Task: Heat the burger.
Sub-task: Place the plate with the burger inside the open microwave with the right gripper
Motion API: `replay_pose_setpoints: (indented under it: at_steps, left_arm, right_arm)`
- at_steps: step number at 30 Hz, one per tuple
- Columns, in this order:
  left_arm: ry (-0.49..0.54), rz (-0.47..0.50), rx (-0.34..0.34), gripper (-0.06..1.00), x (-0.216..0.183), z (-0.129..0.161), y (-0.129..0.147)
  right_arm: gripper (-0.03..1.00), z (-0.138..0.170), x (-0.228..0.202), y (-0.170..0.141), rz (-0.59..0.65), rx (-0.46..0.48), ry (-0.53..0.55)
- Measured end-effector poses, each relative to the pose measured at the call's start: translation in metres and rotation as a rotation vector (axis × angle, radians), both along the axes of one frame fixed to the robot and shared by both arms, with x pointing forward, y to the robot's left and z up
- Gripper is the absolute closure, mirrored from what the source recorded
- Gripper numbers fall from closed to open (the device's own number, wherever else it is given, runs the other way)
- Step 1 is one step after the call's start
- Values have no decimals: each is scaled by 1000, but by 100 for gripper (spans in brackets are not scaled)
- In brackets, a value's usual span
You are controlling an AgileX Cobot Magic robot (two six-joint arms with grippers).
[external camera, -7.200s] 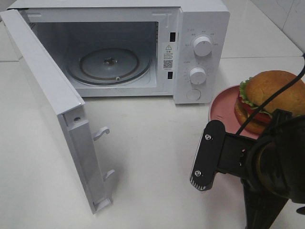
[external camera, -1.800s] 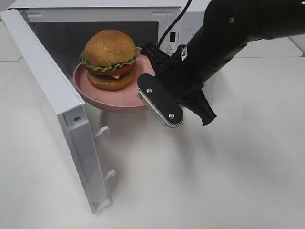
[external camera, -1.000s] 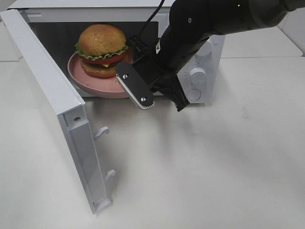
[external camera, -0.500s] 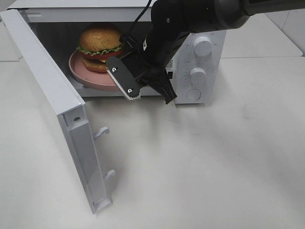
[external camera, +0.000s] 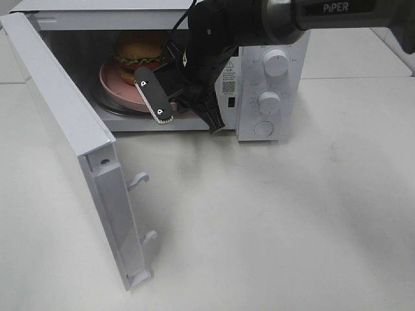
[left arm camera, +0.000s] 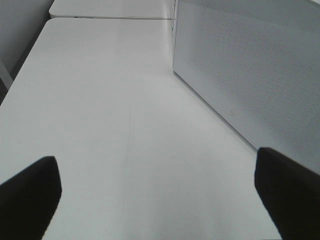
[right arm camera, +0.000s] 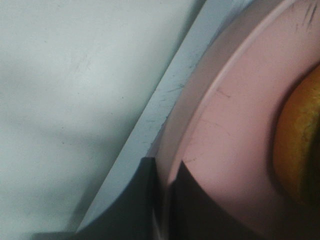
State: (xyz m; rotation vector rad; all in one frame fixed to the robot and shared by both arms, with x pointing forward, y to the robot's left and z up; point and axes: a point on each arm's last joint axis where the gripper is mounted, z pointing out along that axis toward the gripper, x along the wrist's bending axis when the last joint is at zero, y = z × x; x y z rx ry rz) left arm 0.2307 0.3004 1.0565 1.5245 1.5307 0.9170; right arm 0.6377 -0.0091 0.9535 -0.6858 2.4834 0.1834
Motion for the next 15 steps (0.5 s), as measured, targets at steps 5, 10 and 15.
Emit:
replay_pose_setpoints:
  at_steps: [5,10,15]
  left_arm:
    - [0,0,0,-3,0,0,0]
    - [0,0,0,-3,0,0,0]
    - [0,0,0,-3,0,0,0]
  right_arm:
    - [90,0,8,4,-16,2,-10]
    - [90,-4,14,9,-17,9,-19]
    - [90,-13,21,13,-12,-5,-27]
